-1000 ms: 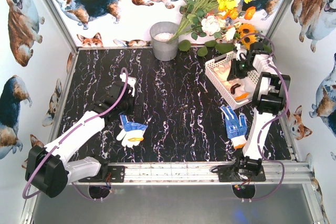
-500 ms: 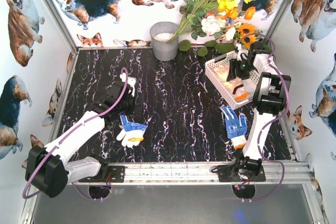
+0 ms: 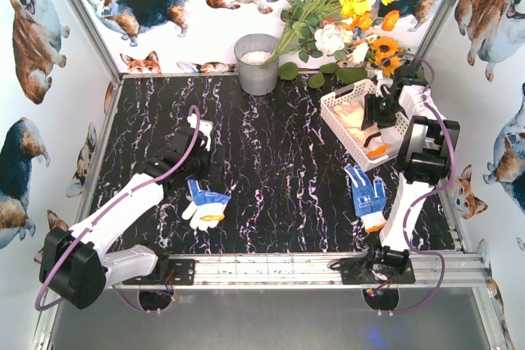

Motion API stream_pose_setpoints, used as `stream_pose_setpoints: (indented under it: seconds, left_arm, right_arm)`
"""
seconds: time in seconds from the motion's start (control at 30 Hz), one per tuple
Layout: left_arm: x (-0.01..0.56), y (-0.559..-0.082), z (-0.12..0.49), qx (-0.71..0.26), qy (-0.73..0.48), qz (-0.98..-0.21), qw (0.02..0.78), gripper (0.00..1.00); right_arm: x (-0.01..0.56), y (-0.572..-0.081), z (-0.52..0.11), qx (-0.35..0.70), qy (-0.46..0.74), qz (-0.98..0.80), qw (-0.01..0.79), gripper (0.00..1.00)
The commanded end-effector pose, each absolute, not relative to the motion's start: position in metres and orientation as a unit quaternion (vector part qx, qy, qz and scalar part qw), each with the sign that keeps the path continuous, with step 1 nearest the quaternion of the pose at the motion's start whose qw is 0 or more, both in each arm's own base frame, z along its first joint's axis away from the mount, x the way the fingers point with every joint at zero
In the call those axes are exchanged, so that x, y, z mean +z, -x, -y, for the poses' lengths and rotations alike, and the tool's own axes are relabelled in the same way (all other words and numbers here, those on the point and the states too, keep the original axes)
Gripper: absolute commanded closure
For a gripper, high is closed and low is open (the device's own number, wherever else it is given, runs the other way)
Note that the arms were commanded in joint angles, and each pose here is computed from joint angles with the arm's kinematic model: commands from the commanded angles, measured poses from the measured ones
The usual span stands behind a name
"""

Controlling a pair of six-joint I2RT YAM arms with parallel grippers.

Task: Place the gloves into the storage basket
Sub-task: Place the glove in the bin.

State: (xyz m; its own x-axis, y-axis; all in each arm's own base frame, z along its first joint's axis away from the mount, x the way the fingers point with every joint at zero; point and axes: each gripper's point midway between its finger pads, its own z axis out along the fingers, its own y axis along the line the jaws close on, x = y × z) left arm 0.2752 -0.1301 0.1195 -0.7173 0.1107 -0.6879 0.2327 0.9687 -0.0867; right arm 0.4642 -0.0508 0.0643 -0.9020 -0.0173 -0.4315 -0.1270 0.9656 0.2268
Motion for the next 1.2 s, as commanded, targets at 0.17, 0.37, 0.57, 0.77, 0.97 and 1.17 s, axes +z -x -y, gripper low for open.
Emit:
stream_pose_setpoints:
  seconds: [0.17, 0.37, 0.57, 0.77, 0.97, 1.17]
  left_arm:
    - [0.127, -0.279, 0.13, -0.094, -0.09, -0.916, 0.38, 0.0]
    - [0.128, -0.279, 0.131, -0.095, -0.09, -0.915, 0.382, 0.0]
    - [0.128, -0.279, 0.131, -0.097, -0.091, -0.915, 0.381, 0.0]
    - [0.129, -0.279, 0.132, -0.099, -0.091, -0.914, 0.383, 0.0]
    - [0.131, -0.279, 0.132, -0.1, -0.09, -0.913, 0.386, 0.0]
    - [0.131, -0.279, 0.133, -0.102, -0.091, -0.913, 0.385, 0.0]
  right_arm:
    - [0.079, -0.443, 0.068, 0.074, -0.006, -0.975, 0.211, 0.52]
    - [0.079, -0.435, 0.076, 0.047, -0.012, -0.978, 0.203, 0.53]
    - [0.099, -0.429, 0.079, 0.032, -0.016, -0.975, 0.218, 0.51]
    - [0.096, -0.418, 0.082, 0.021, -0.033, -0.979, 0.199, 0.49]
    - [0.08, -0.404, 0.09, -0.005, -0.058, -0.984, 0.166, 0.65]
    - [0.06, -0.392, 0.09, -0.007, -0.07, -0.989, 0.132, 0.78]
